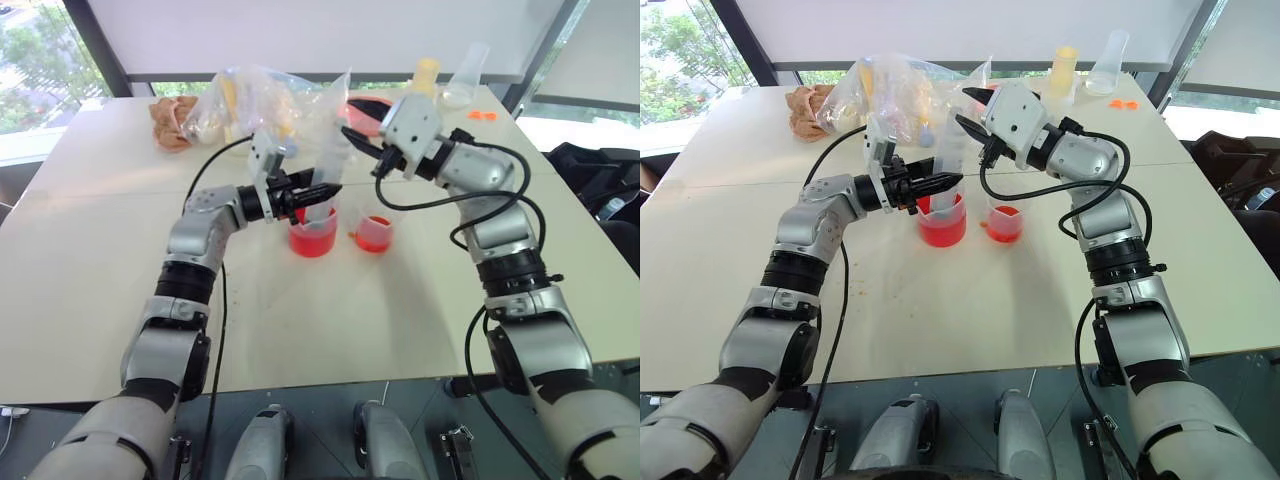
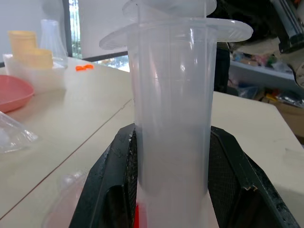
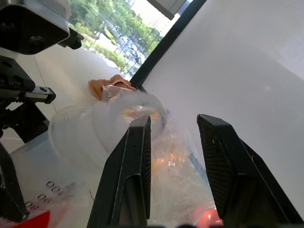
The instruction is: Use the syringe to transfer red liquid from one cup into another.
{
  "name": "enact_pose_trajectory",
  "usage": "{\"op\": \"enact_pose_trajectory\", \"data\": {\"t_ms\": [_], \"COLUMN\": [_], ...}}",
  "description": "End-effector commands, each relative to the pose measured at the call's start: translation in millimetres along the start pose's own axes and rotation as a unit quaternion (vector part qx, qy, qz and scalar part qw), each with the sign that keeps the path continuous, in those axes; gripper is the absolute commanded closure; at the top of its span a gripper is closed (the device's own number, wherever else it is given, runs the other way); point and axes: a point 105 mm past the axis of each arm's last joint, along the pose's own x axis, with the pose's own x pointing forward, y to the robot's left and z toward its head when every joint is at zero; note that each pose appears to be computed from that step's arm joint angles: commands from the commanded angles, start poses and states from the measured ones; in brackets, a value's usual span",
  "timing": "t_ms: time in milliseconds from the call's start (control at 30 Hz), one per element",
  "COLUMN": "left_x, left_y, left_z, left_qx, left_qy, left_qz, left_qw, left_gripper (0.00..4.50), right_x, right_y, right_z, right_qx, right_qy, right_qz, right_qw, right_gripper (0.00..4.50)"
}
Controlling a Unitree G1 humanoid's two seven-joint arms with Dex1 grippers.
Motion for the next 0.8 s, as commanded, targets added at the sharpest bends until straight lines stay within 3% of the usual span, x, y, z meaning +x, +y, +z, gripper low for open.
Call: {"op": "enact_pose_trajectory", "data": {"t_ms": [33,333,567,800], "left_x": [3,3,5,7], "left_y": [-2,7,5,4], "left_z": [11,-3,-11,-12], "left_qx": [0.031,0.036,0.031,0.031], "left_qy": [-0.009,0.000,0.007,0.007], "left_qz": [-0.007,0.020,0.017,0.012], "left_qw": [0.999,0.999,0.999,0.999], "left_gripper": [3.05,3.05,3.05,3.05], "right_x": [4,3,-4,-8], "right_y": [-11,-4,-50,-64], "right_z": [18,24,45,54], "right_qx": [-0.020,-0.026,-0.070,-0.087], "right_qy": [-0.033,-0.039,-0.053,-0.059], "right_qz": [-0.013,0.005,-0.082,-0.108], "right_qw": [0.999,0.999,0.993,0.989], "right_gripper": [4.31,4.45,4.45,4.45]}}
